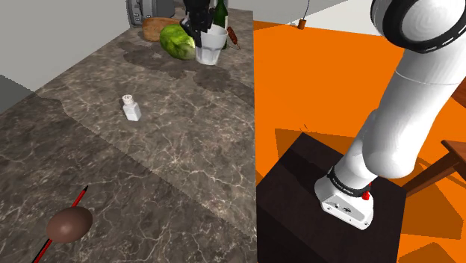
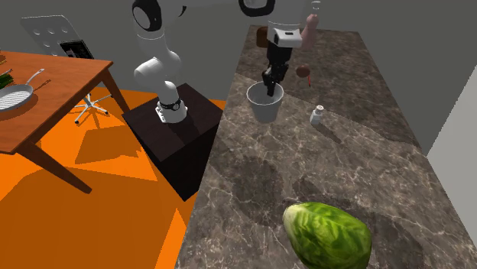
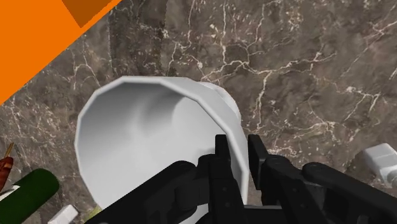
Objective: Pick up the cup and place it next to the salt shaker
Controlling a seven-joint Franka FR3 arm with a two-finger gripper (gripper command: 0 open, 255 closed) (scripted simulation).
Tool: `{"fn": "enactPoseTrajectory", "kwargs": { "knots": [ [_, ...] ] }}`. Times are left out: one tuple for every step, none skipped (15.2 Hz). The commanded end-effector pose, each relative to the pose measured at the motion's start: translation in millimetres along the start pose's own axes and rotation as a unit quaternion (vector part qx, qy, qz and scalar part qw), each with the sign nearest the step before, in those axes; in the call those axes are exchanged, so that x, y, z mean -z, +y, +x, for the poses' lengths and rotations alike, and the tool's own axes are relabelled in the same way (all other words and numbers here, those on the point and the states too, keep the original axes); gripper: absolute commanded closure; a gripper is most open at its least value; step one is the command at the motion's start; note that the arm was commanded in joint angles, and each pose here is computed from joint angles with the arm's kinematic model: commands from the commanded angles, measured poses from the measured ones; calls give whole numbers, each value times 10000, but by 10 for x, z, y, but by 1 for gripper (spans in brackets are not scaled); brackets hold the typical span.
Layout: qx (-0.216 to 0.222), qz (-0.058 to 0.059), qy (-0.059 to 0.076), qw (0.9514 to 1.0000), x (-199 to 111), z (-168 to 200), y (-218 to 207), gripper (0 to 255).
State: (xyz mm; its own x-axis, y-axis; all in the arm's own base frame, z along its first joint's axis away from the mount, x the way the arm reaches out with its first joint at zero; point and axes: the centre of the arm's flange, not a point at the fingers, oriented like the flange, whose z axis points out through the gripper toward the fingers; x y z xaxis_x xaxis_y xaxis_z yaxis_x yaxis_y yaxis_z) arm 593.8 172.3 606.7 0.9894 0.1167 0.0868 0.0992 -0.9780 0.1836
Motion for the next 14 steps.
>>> {"fn": "enactPoseTrajectory", "kwargs": {
  "knots": [
    [-9, 0, 2, 10000, 61, -29, -271, 255],
    [-9, 0, 2, 10000, 87, -42, -400, 255],
    [-9, 0, 2, 10000, 113, -56, -529, 255],
    [-9, 0, 2, 10000, 139, -70, -657, 255],
    [-9, 0, 2, 10000, 165, -84, -786, 255],
    [-9, 0, 2, 10000, 191, -98, -915, 255],
    [-9, 0, 2, 10000, 217, -112, -1043, 255],
    [-9, 0, 2, 10000, 243, -125, -1172, 255],
    [-9, 0, 2, 10000, 269, -139, -1301, 255],
    [-9, 0, 2, 10000, 295, -153, -1429, 255],
    [-9, 0, 2, 10000, 321, -167, -1558, 255],
    [-9, 0, 2, 10000, 364, -189, -1769, 255],
    [-9, 0, 2, 10000, 313, -194, -1779, 255],
    [-9, 0, 2, 10000, 261, -200, -1789, 255]
  ]
}}
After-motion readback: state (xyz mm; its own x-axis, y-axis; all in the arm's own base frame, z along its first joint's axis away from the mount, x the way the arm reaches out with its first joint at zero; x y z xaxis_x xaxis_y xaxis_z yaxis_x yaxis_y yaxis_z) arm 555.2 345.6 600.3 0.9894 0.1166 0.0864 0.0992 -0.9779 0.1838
